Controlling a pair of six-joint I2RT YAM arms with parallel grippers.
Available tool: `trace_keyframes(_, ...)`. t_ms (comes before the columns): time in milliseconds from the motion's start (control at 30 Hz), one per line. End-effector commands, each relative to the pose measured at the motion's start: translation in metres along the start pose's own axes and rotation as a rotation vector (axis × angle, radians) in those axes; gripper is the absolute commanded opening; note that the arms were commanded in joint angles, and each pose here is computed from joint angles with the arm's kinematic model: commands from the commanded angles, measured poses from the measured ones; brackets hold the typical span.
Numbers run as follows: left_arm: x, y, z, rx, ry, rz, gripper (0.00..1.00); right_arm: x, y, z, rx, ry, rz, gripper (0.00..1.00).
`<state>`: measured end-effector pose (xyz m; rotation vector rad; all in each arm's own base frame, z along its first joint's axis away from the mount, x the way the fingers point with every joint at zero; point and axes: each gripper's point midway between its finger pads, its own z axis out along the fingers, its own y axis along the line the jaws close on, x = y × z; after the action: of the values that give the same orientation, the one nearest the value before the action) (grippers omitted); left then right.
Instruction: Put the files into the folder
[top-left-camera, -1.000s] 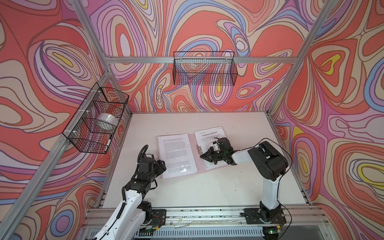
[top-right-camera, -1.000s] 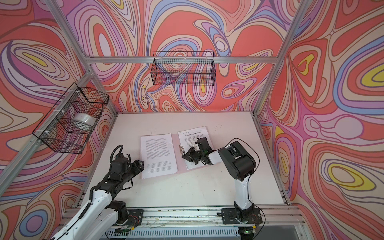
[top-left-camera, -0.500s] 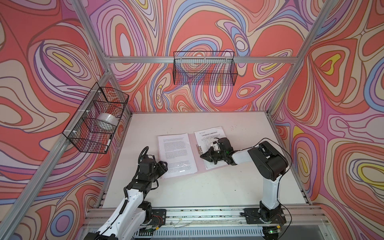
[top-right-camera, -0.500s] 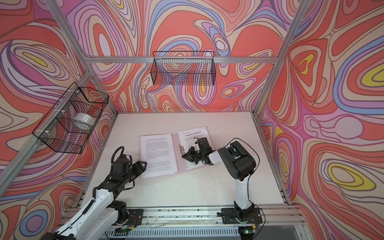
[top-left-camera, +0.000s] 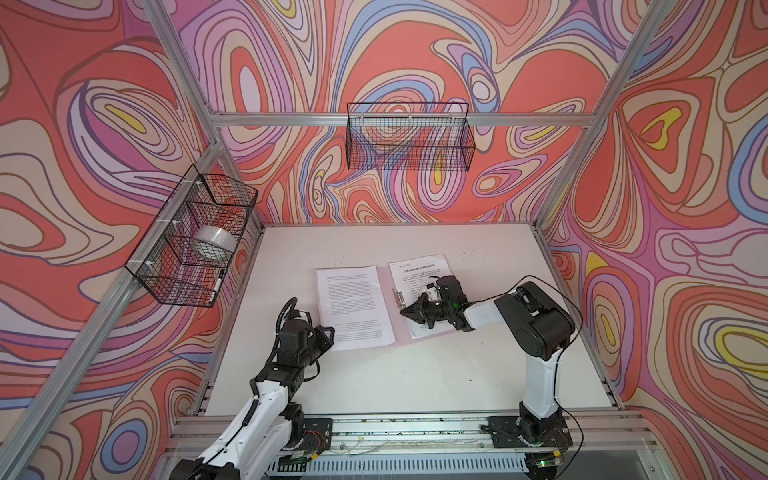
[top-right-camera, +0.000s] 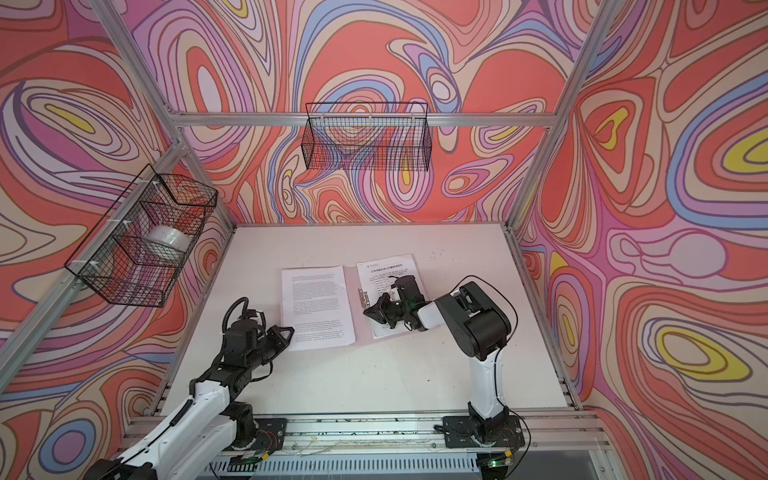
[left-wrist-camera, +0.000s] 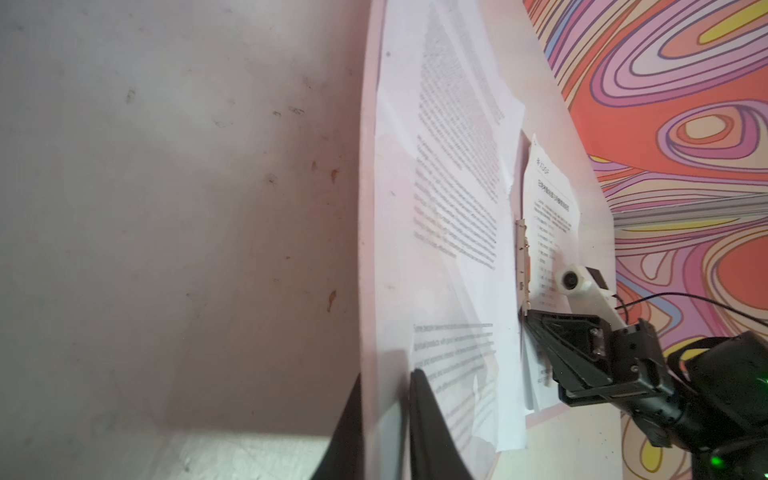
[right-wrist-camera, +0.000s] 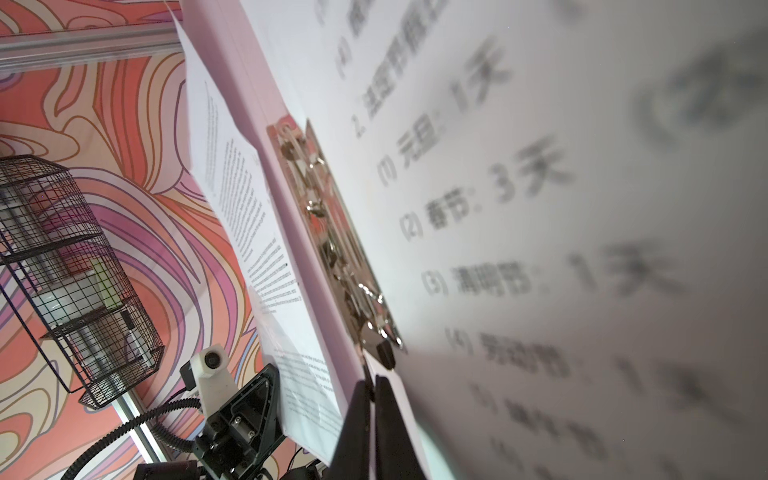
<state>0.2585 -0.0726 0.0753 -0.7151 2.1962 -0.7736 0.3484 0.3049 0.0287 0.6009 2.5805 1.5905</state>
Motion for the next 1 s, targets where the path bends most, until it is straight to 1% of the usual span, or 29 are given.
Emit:
trace_keyframes(0,-0.016,-0.019,-0.012,0.021,-0.037,0.022,0.00,-0.003,-0.013,0.000,0.047,-0.016,0.037,0.00)
trace_keyframes(33,-0.020,-0.021,-0.016,0.015,-0.044,0.033,0.00,-0.004,-0.010,-0.001,0.048,-0.013,0.026,0.00)
trace_keyframes(67,-0.022,-0.023,-0.019,0.008,-0.048,0.043,0.00,-0.004,-0.007,-0.001,0.047,-0.013,0.017,0.04)
trace_keyframes(167,-0.033,-0.031,-0.030,-0.028,-0.063,0.085,0.00,-0.005,0.004,-0.005,0.047,-0.014,-0.009,0.21)
trace_keyframes(200,-0.039,-0.037,-0.035,-0.030,-0.073,0.106,0.00,-0.005,0.011,-0.007,0.047,-0.017,-0.029,0.25)
trace_keyframes(267,-0.044,-0.044,-0.042,-0.048,-0.066,0.140,0.00,-0.006,0.021,-0.014,0.069,-0.030,-0.072,0.29)
trace_keyframes(333,-0.056,-0.064,-0.051,-0.023,-0.075,0.182,0.00,-0.009,0.030,-0.025,0.108,-0.061,-0.123,0.32)
trace_keyframes(500,-0.068,-0.099,-0.062,0.032,-0.041,0.272,0.00,-0.018,0.046,-0.063,0.195,-0.164,-0.230,0.37)
trace_keyframes(600,-0.072,-0.115,-0.066,0.053,-0.016,0.320,0.00,-0.026,0.040,-0.087,0.252,-0.227,-0.242,0.37)
trace_keyframes(700,-0.076,-0.131,-0.067,0.087,0.000,0.343,0.00,-0.035,0.025,-0.107,0.293,-0.269,-0.222,0.37)
trace_keyframes(833,-0.075,-0.149,-0.061,0.115,0.042,0.381,0.00,-0.044,0.003,-0.118,0.351,-0.288,-0.202,0.37)
trace_keyframes(967,-0.066,-0.164,-0.047,0.114,0.099,0.429,0.00,-0.053,-0.017,-0.117,0.429,-0.300,-0.205,0.38)
